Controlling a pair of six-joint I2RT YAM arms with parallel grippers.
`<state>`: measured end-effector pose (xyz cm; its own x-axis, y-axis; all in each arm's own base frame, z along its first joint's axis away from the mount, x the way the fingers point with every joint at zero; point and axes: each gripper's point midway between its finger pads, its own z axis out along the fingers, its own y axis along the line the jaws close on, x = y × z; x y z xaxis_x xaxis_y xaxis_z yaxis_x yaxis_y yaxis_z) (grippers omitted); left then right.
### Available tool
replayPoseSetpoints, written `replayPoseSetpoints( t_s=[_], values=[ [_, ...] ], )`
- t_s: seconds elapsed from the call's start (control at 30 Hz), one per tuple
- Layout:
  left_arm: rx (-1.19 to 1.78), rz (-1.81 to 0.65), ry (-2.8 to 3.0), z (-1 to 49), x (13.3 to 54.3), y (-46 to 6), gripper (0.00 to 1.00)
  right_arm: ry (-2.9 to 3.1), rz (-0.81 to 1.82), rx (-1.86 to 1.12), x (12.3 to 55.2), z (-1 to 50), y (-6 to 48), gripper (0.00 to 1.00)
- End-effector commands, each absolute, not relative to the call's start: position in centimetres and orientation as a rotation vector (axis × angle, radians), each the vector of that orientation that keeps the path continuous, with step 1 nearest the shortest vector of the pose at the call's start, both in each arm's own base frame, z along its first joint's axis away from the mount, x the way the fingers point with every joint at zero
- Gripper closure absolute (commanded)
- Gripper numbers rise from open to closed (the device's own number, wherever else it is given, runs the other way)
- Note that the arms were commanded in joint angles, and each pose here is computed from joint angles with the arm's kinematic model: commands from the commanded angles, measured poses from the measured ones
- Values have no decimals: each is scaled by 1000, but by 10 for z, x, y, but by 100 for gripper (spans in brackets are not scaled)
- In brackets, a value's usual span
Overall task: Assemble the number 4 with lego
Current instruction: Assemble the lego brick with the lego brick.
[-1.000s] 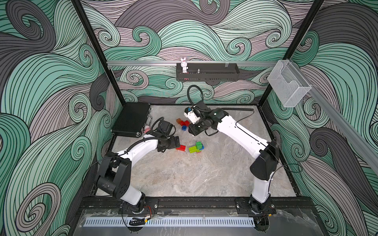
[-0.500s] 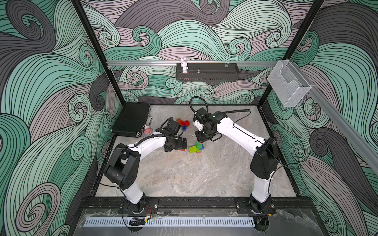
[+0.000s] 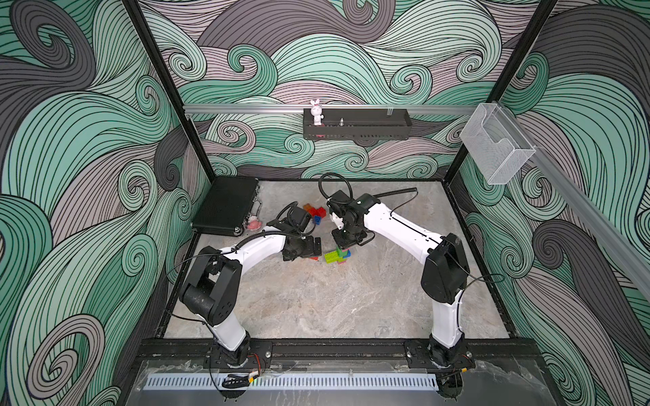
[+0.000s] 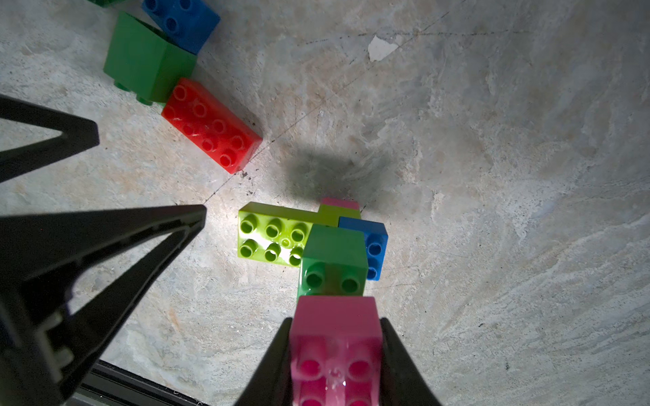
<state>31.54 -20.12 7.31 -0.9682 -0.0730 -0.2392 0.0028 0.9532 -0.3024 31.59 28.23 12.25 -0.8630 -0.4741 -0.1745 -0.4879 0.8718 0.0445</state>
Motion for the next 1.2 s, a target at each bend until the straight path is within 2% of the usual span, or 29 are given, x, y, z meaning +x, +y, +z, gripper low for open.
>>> replayPoseSetpoints(
  t_s=[0.0,0.67,1.17],
  values=[
    [-46,-433,2872,72,316,-202,1,2890,111,-717,318,125,284,68],
    [-44,-429,2887,66,315,-202,1,2950,85,-677,312,104,282,67],
    [-37,-427,2911,62,313,-203,1,3004,-41,-595,305,83,262,68]
  ],
)
